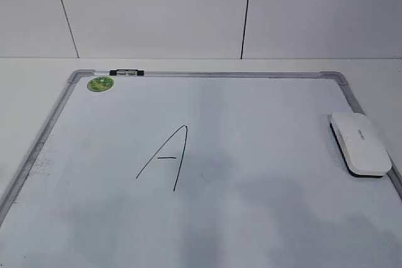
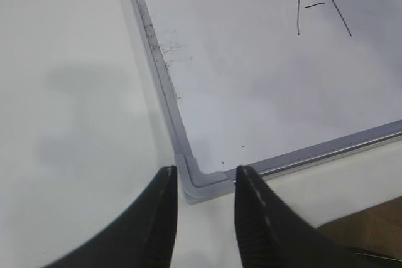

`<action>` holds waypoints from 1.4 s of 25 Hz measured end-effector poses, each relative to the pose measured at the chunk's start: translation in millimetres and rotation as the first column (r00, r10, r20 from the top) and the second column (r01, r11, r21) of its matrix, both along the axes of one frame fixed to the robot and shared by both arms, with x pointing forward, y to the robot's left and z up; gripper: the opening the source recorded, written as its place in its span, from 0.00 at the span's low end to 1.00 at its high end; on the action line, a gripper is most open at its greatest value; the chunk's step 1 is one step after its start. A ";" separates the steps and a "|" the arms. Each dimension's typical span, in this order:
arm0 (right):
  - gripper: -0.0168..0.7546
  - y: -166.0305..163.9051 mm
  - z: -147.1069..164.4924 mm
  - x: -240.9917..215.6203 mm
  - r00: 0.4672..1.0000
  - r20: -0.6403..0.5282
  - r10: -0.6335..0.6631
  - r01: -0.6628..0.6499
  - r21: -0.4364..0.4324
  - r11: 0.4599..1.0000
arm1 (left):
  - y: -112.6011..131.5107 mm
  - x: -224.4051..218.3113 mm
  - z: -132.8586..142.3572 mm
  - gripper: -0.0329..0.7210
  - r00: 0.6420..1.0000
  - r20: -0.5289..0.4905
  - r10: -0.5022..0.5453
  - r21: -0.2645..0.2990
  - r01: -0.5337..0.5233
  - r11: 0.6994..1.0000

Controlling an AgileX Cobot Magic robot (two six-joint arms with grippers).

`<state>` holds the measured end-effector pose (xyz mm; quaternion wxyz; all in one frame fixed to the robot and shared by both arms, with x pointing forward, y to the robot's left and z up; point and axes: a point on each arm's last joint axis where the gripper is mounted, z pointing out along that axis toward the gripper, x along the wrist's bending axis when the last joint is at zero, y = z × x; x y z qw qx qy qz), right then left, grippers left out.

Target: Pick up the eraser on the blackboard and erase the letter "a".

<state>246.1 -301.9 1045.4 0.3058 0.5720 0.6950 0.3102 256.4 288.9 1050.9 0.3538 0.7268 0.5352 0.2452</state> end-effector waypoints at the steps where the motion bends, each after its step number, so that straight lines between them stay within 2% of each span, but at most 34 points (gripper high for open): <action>1: 0.79 0.0 -0.1 -0.1 1.000 -0.001 0.000 0.000 0.000 1.000 | 0.1 0.0 0.0 0.36 1.000 0.000 0.000 0.001 0.000 1.000; 27: 0.79 -0.2 0.2 0.0 1.000 0.005 -0.001 0.001 -0.001 1.000 | 0.7 -0.5 0.0 0.36 1.000 0.006 0.003 0.006 -0.003 1.000; 35: 0.79 -2.1 0.3 -11.1 0.997 0.081 -0.001 0.000 0.012 1.000 | 2.9 -10.9 1.0 0.36 0.997 0.074 0.003 -0.009 -0.003 1.000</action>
